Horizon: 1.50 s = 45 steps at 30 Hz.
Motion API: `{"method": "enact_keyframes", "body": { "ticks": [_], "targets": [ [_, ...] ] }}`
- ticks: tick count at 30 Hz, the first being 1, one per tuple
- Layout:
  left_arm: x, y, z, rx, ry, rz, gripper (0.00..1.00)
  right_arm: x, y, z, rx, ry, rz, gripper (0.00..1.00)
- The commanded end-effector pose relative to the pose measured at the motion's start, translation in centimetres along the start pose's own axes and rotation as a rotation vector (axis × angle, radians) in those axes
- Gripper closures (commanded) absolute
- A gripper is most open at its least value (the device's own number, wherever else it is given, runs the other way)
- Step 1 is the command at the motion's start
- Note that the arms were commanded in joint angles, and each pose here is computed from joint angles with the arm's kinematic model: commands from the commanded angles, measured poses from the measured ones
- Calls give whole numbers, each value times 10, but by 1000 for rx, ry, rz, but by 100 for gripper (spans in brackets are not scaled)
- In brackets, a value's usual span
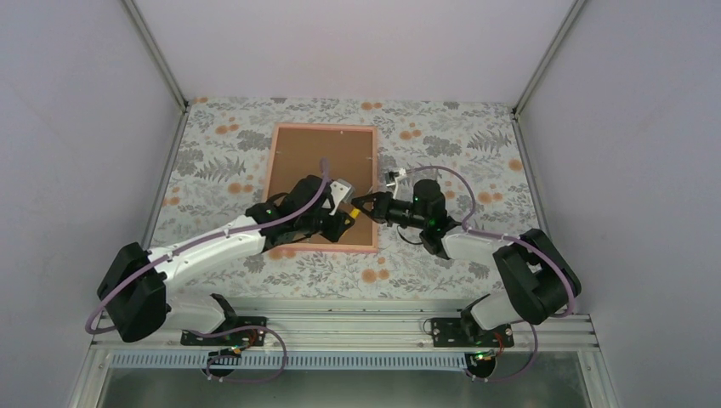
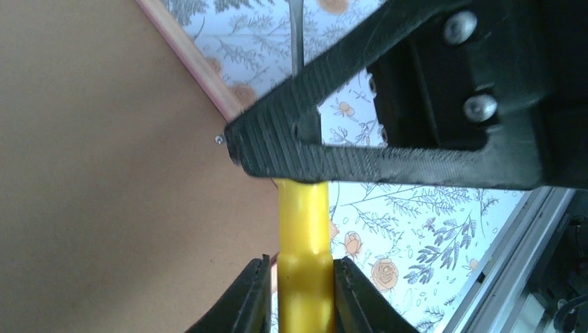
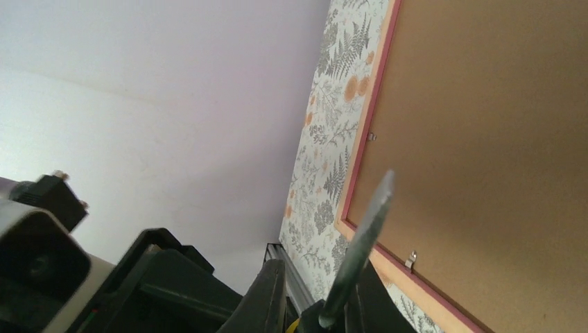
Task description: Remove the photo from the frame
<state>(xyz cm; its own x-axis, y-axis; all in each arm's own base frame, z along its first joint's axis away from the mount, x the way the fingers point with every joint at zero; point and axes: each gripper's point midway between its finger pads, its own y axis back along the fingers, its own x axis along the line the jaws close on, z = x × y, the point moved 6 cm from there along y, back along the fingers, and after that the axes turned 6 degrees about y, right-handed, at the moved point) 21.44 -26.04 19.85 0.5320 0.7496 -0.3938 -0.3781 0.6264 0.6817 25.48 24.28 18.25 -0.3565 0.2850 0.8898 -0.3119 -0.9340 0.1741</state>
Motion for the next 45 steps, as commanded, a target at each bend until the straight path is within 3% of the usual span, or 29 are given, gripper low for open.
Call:
{"method": "enact_keyframes", "body": {
  "ticks": [1,8,19,35,45],
  "targets": [
    [-7,12,17,-141,18,-43,72,4,5,-6,-1,-87,54,96],
    [-10,11,16,-215,53,-111,55,6,13,-9,-46,-204,92,96],
    [-13,2,6,-234,91,-177,49,7,20,-8,-99,-265,108,96],
    [-14,-9,2,-232,92,-164,63,3,23,-11,-121,-296,89,96],
    [-14,-14,-2,-224,115,-162,78,5,22,-12,-127,-296,90,96]
  ]
}}
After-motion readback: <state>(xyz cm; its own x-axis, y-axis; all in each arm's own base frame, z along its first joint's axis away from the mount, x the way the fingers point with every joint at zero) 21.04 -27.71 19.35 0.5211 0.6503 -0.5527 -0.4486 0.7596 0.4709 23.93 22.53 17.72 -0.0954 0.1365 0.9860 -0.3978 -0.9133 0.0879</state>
